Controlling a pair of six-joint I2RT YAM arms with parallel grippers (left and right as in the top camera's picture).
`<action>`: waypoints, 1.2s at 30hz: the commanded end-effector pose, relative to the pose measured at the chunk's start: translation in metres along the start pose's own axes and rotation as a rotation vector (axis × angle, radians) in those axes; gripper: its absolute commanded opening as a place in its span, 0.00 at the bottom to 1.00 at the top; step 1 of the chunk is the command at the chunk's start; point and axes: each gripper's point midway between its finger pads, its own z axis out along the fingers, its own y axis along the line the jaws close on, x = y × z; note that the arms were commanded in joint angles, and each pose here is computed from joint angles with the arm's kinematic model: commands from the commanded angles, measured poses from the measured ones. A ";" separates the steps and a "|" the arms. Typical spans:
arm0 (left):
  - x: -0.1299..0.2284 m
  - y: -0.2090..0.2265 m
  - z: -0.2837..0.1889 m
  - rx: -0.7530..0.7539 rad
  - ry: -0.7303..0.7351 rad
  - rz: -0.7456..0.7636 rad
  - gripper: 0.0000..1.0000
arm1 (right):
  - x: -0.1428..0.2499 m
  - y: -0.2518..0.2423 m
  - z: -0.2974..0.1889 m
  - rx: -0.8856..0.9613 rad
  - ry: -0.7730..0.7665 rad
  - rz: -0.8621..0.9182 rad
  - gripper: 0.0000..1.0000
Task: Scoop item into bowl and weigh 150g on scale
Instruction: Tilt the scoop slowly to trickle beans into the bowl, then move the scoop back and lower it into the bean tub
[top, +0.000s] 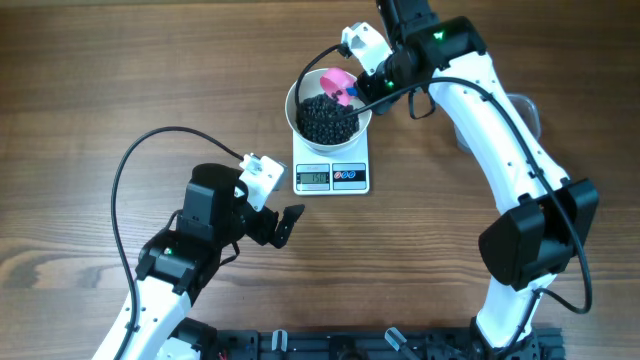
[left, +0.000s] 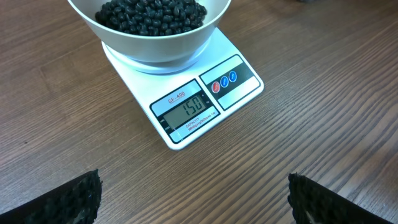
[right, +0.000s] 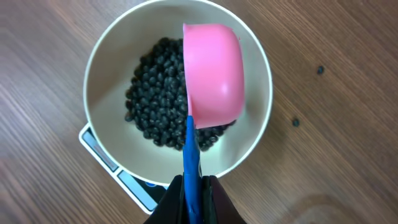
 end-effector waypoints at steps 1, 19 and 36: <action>0.002 0.000 0.001 0.010 0.002 0.005 1.00 | -0.016 0.004 -0.025 -0.062 -0.101 -0.007 0.04; 0.002 0.000 0.001 0.010 0.002 0.005 1.00 | -0.021 -0.009 -0.059 -0.351 -0.281 0.171 0.04; 0.002 0.000 0.001 0.010 0.002 0.005 1.00 | 0.112 -0.143 -0.185 -0.132 -0.396 0.674 0.04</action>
